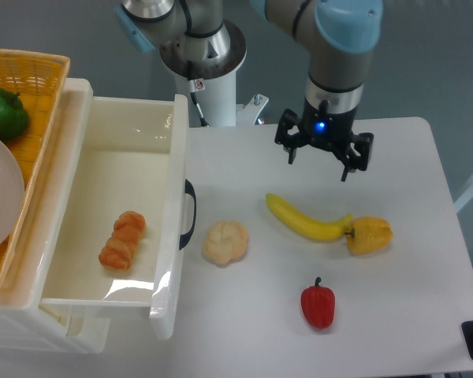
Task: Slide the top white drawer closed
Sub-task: 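Raise the gripper above the banana and yellow pepper, then lower the gripper toward the open white drawer's front face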
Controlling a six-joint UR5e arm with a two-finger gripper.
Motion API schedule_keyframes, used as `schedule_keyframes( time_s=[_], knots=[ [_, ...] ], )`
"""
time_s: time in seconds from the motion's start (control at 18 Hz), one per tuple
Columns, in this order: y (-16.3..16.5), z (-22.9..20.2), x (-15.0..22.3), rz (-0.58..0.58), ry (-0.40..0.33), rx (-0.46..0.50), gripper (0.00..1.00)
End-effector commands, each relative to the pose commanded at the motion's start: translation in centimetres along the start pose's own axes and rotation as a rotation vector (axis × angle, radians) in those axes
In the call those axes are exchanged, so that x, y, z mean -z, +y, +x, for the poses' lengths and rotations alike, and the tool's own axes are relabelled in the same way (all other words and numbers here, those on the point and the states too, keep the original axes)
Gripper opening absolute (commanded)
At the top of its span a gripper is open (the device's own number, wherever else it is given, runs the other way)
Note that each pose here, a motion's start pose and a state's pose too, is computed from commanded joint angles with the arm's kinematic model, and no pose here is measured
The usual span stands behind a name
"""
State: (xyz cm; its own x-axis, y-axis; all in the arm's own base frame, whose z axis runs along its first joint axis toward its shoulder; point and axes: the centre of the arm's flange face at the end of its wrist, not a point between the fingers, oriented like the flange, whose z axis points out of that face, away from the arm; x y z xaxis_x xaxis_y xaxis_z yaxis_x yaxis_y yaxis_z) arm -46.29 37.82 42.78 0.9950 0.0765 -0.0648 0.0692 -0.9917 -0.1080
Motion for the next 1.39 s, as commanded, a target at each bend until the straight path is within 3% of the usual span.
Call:
schedule_keyframes(
  time_s=[0.56, 1.06, 1.39],
  knots=[
    [0.8, -1.2, -1.2, -0.002, 0.011, 0.041, 1.0],
    [1.5, -0.1, -3.7, -0.028, 0.054, 0.182, 1.0],
    [0.2, 0.1, -5.2, -0.024, 0.065, 0.296, 1.0]
  ],
)
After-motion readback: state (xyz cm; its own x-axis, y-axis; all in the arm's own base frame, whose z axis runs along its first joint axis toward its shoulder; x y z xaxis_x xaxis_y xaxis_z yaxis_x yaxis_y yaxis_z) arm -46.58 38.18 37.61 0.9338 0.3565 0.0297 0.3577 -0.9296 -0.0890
